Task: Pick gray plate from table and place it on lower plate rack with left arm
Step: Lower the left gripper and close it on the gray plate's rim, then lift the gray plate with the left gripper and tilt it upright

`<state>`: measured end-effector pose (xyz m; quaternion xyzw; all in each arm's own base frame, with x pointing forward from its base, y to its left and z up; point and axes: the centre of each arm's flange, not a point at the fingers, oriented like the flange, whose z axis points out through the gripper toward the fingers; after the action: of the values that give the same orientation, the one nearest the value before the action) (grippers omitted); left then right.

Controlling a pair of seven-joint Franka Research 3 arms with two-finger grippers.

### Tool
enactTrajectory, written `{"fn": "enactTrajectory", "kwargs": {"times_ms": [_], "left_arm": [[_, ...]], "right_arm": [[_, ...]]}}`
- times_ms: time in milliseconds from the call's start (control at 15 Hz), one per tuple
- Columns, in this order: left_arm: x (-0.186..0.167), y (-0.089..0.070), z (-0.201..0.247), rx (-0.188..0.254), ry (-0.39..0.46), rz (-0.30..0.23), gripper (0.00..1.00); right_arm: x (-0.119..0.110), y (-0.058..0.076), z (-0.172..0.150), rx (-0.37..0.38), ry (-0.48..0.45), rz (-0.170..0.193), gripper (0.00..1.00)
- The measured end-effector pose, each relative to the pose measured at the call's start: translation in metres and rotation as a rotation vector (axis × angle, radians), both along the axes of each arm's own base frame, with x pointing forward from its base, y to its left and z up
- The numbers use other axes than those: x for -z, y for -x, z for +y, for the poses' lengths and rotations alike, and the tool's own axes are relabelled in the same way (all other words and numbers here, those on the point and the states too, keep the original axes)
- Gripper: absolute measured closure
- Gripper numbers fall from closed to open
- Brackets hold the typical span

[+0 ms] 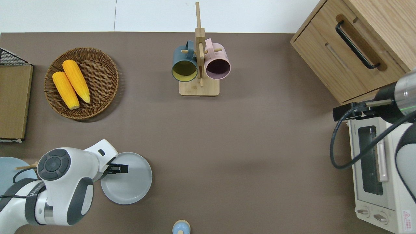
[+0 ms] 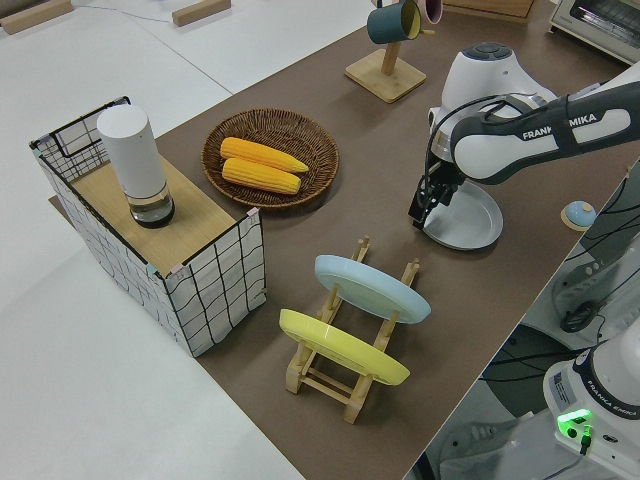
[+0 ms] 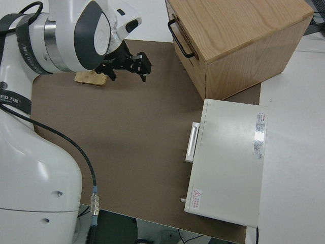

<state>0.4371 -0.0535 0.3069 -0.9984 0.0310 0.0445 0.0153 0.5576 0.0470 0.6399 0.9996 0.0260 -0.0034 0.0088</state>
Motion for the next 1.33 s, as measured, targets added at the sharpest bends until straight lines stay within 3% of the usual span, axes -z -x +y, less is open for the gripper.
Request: {"fn": "enactTrajectory", "kwargs": {"times_ms": [533,733,1267,1333], "left_arm": [[0.013,0.001,0.0,0.002,0.003,0.0,0.0],[0.014,0.001,-0.001,0.003,0.003,0.001,0.05],[0.008,0.0,0.0,0.018,0.001,-0.01,0.88],[0.007,0.001,-0.001,0.023,0.001,-0.013,0.91]], "right_arm": [[0.0,0.0,0.0,0.0,0.0,0.0,0.01],[0.0,0.0,0.0,0.0,0.0,0.0,0.01],[0.0,0.0,0.0,0.0,0.0,0.0,0.01],[0.0,0.0,0.0,0.0,0.0,0.0,0.01]]}}
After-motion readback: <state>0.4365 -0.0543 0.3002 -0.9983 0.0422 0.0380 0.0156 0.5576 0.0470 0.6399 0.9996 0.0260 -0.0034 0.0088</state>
